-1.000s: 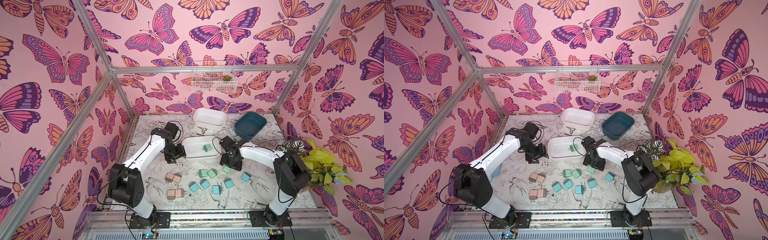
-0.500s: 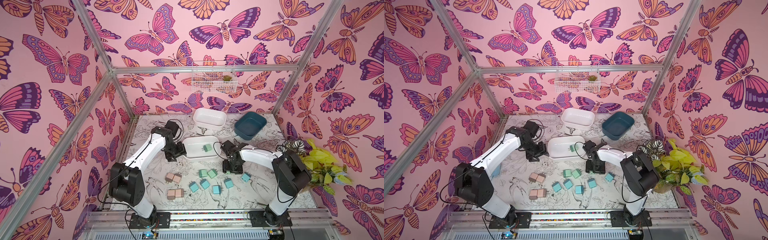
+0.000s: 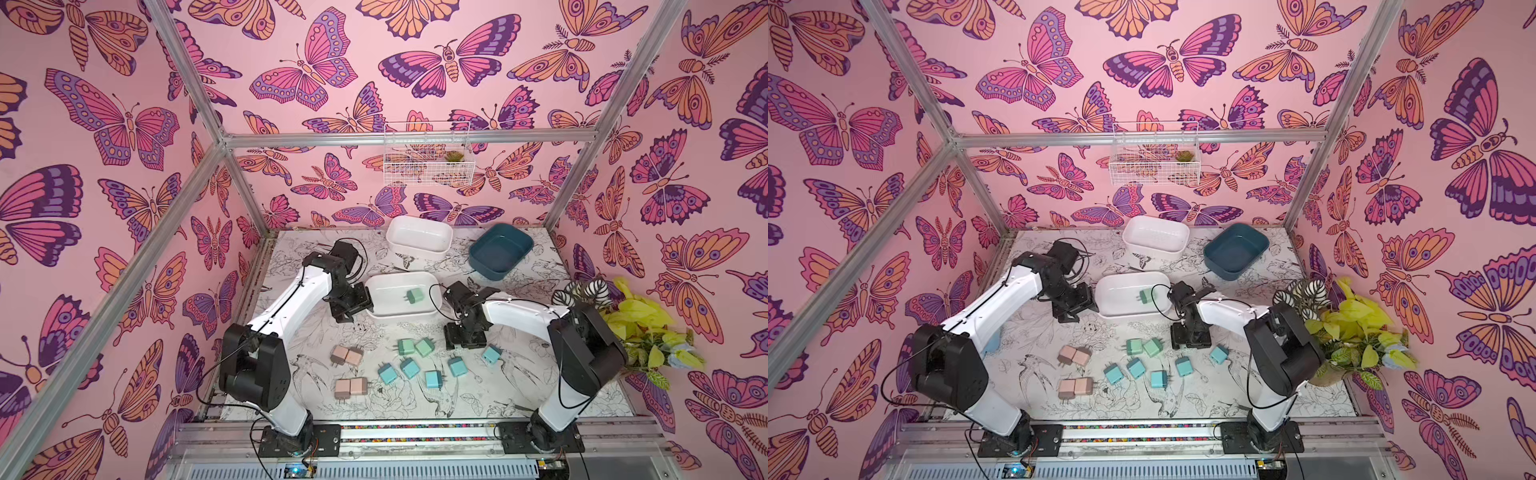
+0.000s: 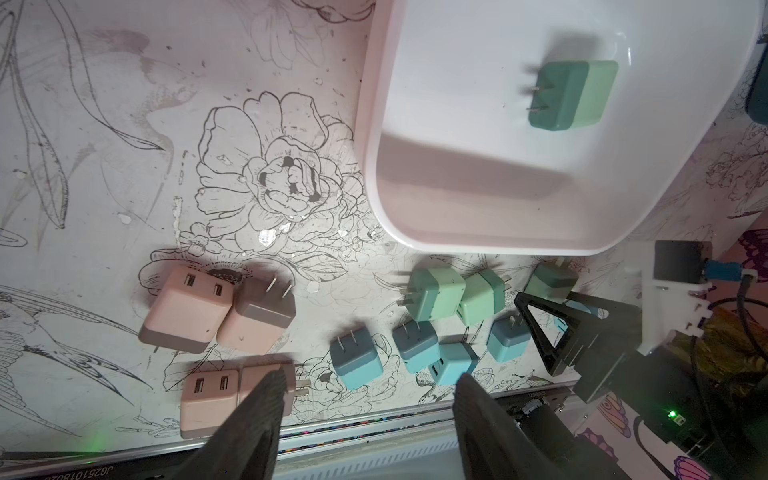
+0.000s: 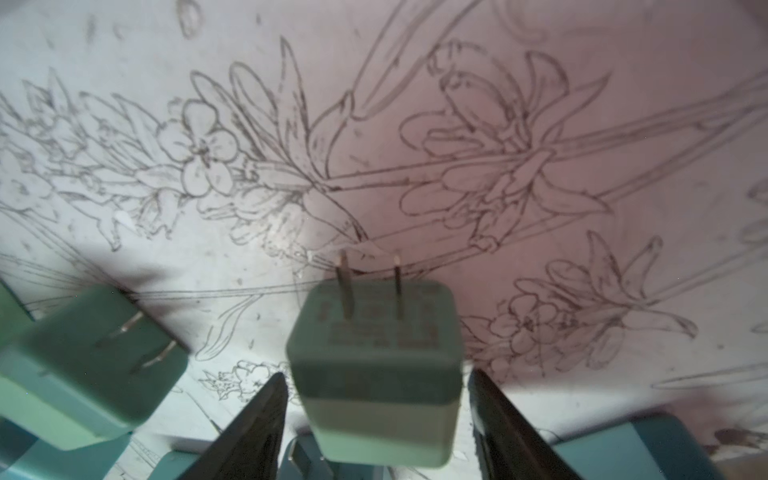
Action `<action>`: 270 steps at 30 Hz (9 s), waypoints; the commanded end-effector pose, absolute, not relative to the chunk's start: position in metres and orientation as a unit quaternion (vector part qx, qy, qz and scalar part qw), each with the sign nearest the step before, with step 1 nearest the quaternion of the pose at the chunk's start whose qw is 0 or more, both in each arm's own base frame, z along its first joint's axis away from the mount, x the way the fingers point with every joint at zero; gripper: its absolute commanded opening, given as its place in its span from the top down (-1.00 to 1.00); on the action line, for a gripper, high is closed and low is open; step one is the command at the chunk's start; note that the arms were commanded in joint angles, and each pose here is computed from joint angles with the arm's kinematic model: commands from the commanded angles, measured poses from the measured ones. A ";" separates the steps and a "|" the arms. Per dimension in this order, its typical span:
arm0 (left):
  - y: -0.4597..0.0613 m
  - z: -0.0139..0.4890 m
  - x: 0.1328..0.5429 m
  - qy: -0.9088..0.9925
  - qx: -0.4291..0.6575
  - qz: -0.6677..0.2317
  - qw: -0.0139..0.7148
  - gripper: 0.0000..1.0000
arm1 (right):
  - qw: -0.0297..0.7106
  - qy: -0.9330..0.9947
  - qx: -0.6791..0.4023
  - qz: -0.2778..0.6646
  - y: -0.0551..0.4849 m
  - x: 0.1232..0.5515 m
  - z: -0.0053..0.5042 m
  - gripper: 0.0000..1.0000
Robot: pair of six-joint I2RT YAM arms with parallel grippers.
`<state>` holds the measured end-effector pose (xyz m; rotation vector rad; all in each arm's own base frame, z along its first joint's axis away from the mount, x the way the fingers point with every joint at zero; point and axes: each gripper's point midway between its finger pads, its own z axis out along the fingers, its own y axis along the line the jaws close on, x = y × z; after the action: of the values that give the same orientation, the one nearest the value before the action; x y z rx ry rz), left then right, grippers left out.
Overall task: Place the plugs by color into the storage box
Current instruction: Pick up the plug from the center of the board, then place the plug in the storage box, then pick up the plug from the center of the board.
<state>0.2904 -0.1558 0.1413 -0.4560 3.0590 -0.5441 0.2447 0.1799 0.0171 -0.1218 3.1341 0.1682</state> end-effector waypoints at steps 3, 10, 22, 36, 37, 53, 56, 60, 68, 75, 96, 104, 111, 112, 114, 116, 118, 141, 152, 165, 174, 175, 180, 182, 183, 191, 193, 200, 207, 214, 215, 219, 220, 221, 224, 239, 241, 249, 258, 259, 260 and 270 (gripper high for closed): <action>-0.153 0.144 0.286 0.975 -0.145 -0.167 0.000 -0.33 | -0.007 0.997 -0.074 0.035 0.177 0.252 0.007 -0.34; -0.152 0.149 0.288 0.976 -0.141 -0.166 0.012 -0.35 | -0.004 0.997 -0.070 0.023 0.170 0.249 0.007 0.03; -0.156 0.145 0.293 0.974 -0.144 -0.175 0.010 -0.36 | 0.018 0.997 -0.078 0.013 0.164 0.251 0.049 0.13; -0.146 0.148 0.294 0.970 -0.150 -0.189 0.012 -0.36 | 0.078 0.992 -0.097 0.006 0.194 0.318 0.124 0.12; -0.144 0.148 0.293 0.970 -0.152 -0.190 0.013 -0.36 | 0.082 0.992 -0.100 0.010 0.199 0.325 0.127 0.12; -0.134 0.157 0.280 0.961 -0.186 -0.204 0.019 -0.37 | 0.072 0.989 -0.106 0.071 0.276 0.370 0.077 0.11; -0.133 0.156 0.277 0.960 -0.192 -0.205 0.016 -0.36 | 0.064 0.989 -0.113 0.064 0.278 0.365 0.068 0.11; -0.133 0.157 0.275 0.959 -0.194 -0.206 0.016 -0.37 | 0.053 0.991 -0.111 0.060 0.276 0.359 0.059 0.11; -0.131 0.153 0.270 0.958 -0.201 -0.205 0.011 -0.37 | 0.031 0.991 -0.123 0.042 0.271 0.345 0.041 0.11; -0.130 0.151 0.266 0.957 -0.203 -0.205 0.011 -0.36 | 0.020 0.992 -0.123 0.037 0.273 0.341 0.025 0.11; -0.123 0.176 0.280 0.962 -0.180 -0.192 0.071 -0.36 | 0.110 0.988 -0.093 0.047 0.255 0.341 0.143 -0.51; -0.126 0.165 0.277 0.962 -0.186 -0.195 0.049 -0.35 | 0.110 0.986 -0.089 0.089 0.238 0.278 0.168 -0.43; -0.130 0.163 0.281 0.962 -0.183 -0.197 0.043 -0.36 | 0.070 0.989 -0.102 0.079 0.231 0.229 0.123 -0.11; -0.130 0.162 0.282 0.962 -0.182 -0.197 0.041 -0.36 | 0.067 0.990 -0.106 0.071 0.229 0.225 0.114 -0.08; -0.133 0.162 0.283 0.962 -0.180 -0.200 0.039 -0.36 | 0.058 0.991 -0.100 0.066 0.225 0.219 0.097 -0.01; -0.135 0.161 0.282 0.962 -0.177 -0.203 0.034 -0.37 | 0.053 0.992 -0.097 0.062 0.224 0.218 0.083 0.01; -0.137 0.159 0.280 0.961 -0.176 -0.210 0.026 -0.37 | 0.046 0.993 -0.096 0.058 0.225 0.218 0.073 0.02; -0.138 0.151 0.260 0.959 -0.185 -0.217 0.002 -0.43 | 0.014 0.992 -0.128 -0.004 0.237 0.241 0.023 0.10; -0.138 0.152 0.261 0.958 -0.183 -0.220 0.002 -0.43 | 0.036 0.991 -0.125 -0.004 0.238 0.263 0.041 -0.03; -0.138 0.164 0.270 0.955 -0.196 -0.220 0.023 -0.42 | 0.078 0.993 -0.074 0.054 0.255 0.240 0.078 -0.61; -0.139 0.172 0.274 0.954 -0.195 -0.225 0.030 -0.42 | 0.087 0.990 -0.063 0.095 0.260 0.228 0.058 -0.54; -0.139 0.171 0.274 0.954 -0.196 -0.225 0.029 -0.42 | 0.090 0.989 -0.063 0.095 0.262 0.230 0.057 -0.53; -0.139 0.170 0.274 0.954 -0.197 -0.225 0.027 -0.41 | 0.098 0.990 -0.060 0.086 0.271 0.244 0.049 -0.52; -0.139 0.171 0.273 0.954 -0.197 -0.225 0.028 -0.41 | 0.102 0.990 -0.055 0.082 0.274 0.249 0.045 -0.52; -0.139 0.171 0.273 0.954 -0.197 -0.224 0.029 -0.42 | 0.104 0.990 -0.053 0.081 0.275 0.252 0.043 -0.52; -0.136 0.173 0.268 0.954 -0.199 -0.222 0.035 -0.42 | 0.109 0.991 -0.047 0.062 0.277 0.261 0.030 -0.51; -0.136 0.173 0.268 0.954 -0.199 -0.223 0.036 -0.42 | 0.107 0.992 -0.047 0.052 0.274 0.261 0.028 -0.46; -0.137 0.173 0.270 0.953 -0.200 -0.223 0.034 -0.42 | 0.104 0.993 -0.048 0.043 0.261 0.251 0.030 -0.35; -0.138 0.171 0.271 0.953 -0.200 -0.224 0.029 -0.42 | 0.109 0.991 -0.066 0.027 0.251 0.250 0.036 -0.29; -0.139 0.170 0.271 0.954 -0.199 -0.223 0.027 -0.42 | 0.106 0.990 -0.085 0.033 0.249 0.251 0.030 -0.11; -0.139 0.169 0.272 0.954 -0.198 -0.223 0.027 -0.42 | 0.104 0.990 -0.091 0.033 0.250 0.251 0.029 -0.08; -0.141 0.169 0.275 0.955 -0.196 -0.224 0.026 -0.42 | 0.092 0.990 -0.099 0.034 0.248 0.245 0.025 -0.02; -0.142 0.169 0.275 0.954 -0.195 -0.224 0.025 -0.42 | 0.090 0.990 -0.099 0.035 0.248 0.244 0.024 -0.02; -0.142 0.169 0.277 0.955 -0.195 -0.224 0.025 -0.42 | 0.089 0.990 -0.099 0.037 0.247 0.242 0.023 -0.01; -0.144 0.170 0.278 0.955 -0.193 -0.225 0.025 -0.42 | 0.086 0.990 -0.103 0.052 0.249 0.237 0.021 0.01; -0.147 0.169 0.281 0.955 -0.190 -0.226 0.021 -0.42 | 0.103 0.985 -0.134 0.024 0.247 0.249 0.030 -0.12; -0.146 0.169 0.280 0.955 -0.191 -0.226 0.021 -0.42 | 0.101 0.985 -0.136 0.020 0.246 0.252 0.028 -0.11; -0.146 0.167 0.279 0.955 -0.193 -0.224 0.019 -0.42 | 0.086 0.987 -0.137 0.016 0.241 0.244 0.018 0.04; -0.147 0.165 0.280 0.955 -0.194 -0.225 0.017 -0.42 | 0.083 0.988 -0.127 0.030 0.236 0.233 0.015 0.16; -0.147 0.164 0.281 0.955 -0.194 -0.225 0.017 -0.42 | 0.085 0.988 -0.127 0.032 0.237 0.234 0.016 0.17; -0.147 0.165 0.281 0.955 -0.194 -0.225 0.017 -0.42 | 0.084 0.988 -0.127 0.032 0.237 0.233 0.017 0.17; -0.149 0.165 0.283 0.955 -0.193 -0.226 0.018 -0.42 | 0.094 0.988 -0.121 0.032 0.228 0.227 0.034 0.19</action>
<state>0.2816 -0.1455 0.1648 -0.5956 2.9587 -0.6907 0.2337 0.2369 0.0251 -0.3903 2.9193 0.1099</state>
